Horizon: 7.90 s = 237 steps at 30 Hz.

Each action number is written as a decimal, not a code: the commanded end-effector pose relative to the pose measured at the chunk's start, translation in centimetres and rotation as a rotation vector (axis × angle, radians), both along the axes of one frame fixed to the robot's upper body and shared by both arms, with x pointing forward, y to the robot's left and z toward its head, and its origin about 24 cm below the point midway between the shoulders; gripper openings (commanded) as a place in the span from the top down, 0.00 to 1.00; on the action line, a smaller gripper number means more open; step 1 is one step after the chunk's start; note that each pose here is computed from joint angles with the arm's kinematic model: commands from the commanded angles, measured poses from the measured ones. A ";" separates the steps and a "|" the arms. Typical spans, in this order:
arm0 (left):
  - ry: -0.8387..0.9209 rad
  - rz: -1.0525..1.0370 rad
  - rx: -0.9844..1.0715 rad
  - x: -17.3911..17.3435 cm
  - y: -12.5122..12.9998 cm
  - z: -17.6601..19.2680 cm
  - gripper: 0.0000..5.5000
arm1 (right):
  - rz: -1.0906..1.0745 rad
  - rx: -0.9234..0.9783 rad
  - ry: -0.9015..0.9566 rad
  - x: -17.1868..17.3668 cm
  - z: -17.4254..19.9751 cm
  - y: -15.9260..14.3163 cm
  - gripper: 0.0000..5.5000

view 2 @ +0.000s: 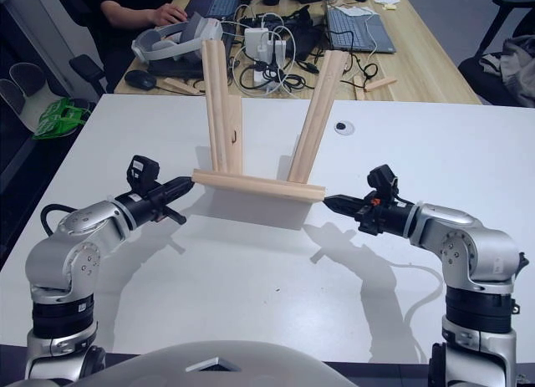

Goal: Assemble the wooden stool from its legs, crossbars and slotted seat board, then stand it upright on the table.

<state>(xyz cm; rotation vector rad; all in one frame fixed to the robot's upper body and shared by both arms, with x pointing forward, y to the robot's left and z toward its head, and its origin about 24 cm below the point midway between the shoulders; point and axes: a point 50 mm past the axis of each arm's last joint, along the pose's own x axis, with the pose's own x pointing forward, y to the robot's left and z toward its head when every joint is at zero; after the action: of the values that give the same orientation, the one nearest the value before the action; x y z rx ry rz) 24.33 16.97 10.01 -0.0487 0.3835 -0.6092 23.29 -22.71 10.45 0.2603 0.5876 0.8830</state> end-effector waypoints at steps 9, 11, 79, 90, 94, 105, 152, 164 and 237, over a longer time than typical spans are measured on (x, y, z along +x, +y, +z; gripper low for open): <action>-0.076 -0.388 -0.288 -1.6 -6.2 3.0 0.99 | 0.254 0.224 -0.023 -0.5 1.4 4.7 1.00; -0.080 -0.391 -0.297 -1.6 -6.3 3.2 0.99 | 0.257 0.230 -0.020 -0.6 1.5 4.8 1.00; -0.038 -0.716 0.400 -1.2 6.8 0.3 0.72 | 0.117 -0.317 -0.055 0.3 -1.7 -7.5 0.53; -0.301 -0.880 0.499 -2.7 3.0 -2.0 0.44 | 0.347 -0.636 -0.386 1.2 -3.4 -6.3 0.25; -0.169 -0.886 0.411 -2.7 1.1 -3.5 0.44 | 0.376 -0.585 -0.368 1.7 -4.1 -5.4 0.25; -0.091 -0.866 0.425 -1.8 -2.1 -3.9 0.44 | 0.490 -0.585 -0.328 2.7 -4.3 -4.0 0.25; -0.014 -0.526 0.349 -1.2 -3.2 -3.5 0.44 | 0.393 -0.377 -0.299 3.7 -4.5 -1.8 0.25; 0.011 -0.500 0.318 -0.7 -2.7 -3.2 0.48 | 0.441 -0.356 -0.210 2.4 -4.1 -1.8 0.35; 0.228 -0.079 -0.693 6.8 -1.9 11.1 0.70 | -0.067 0.777 -0.144 3.5 9.3 6.3 0.72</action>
<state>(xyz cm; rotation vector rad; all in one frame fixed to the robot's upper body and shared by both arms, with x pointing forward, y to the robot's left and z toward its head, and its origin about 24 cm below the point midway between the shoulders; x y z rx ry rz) 31.06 18.36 20.81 -0.7711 0.3283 -0.7016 27.53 -19.51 17.48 0.8910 0.1373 0.8136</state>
